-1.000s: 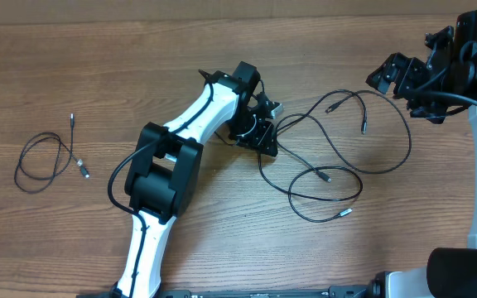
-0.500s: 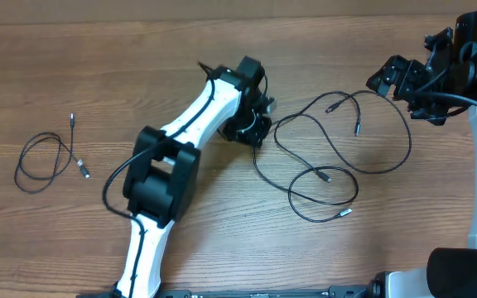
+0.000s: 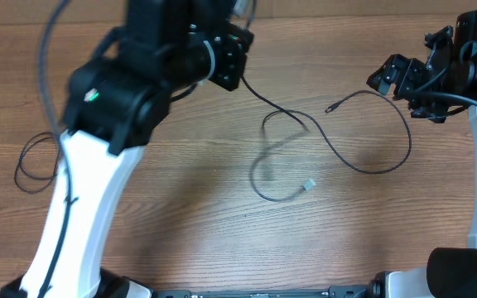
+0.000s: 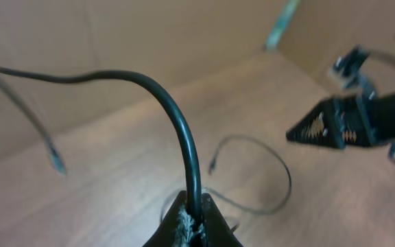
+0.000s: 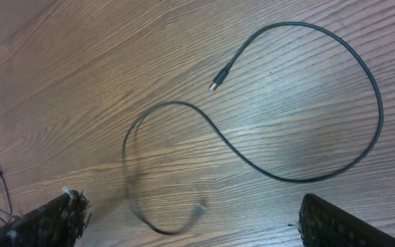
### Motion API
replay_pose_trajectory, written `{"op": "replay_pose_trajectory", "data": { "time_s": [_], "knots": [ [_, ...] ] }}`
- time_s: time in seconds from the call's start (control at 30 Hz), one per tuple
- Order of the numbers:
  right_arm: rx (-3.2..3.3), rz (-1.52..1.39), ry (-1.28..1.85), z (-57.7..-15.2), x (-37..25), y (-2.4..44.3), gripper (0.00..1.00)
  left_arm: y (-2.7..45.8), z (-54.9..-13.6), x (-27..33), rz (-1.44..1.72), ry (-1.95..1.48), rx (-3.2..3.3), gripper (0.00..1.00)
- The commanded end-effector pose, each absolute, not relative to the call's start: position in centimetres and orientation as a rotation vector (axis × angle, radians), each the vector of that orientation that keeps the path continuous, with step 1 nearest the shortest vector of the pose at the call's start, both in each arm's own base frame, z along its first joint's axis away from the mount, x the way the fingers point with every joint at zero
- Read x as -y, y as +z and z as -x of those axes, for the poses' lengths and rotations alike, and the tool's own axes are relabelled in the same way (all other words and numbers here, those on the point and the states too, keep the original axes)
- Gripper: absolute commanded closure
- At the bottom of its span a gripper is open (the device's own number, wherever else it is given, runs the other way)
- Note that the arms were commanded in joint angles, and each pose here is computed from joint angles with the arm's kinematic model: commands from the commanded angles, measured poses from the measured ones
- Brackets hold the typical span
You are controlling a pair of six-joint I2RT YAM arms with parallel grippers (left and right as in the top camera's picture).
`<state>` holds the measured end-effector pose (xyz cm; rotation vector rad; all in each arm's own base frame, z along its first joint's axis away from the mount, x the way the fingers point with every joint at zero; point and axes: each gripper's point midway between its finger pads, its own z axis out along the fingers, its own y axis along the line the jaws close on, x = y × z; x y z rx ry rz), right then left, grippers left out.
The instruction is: Untangle cables
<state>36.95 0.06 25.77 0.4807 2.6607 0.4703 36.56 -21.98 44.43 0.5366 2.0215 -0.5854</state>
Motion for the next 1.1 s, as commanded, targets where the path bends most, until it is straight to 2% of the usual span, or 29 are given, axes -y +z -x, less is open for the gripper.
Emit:
{"op": "replay_pose_trajectory", "data": {
  "time_s": [0.0,0.37,0.77,1.07],
  "knots": [
    [-2.646,-0.472,0.462,-37.3,0.1,26.2,0.02,46.7,-38.4,17.6,-0.378,-0.460,-1.975,0.96],
    [-2.650,-0.449,0.467,-37.4,-0.5,26.1,0.03,54.5,-38.3,7.3,-0.100,-0.498,-1.790,0.96],
    [-2.650,-0.433,0.470,-37.5,-0.9,26.1,0.03,54.3,-39.9,-6.0,0.228,-0.268,-1.753,0.96],
    [-2.667,-0.440,0.471,-37.1,-0.9,25.9,0.03,54.9,-39.7,-19.3,0.599,0.149,-1.588,0.96]
  ]
}}
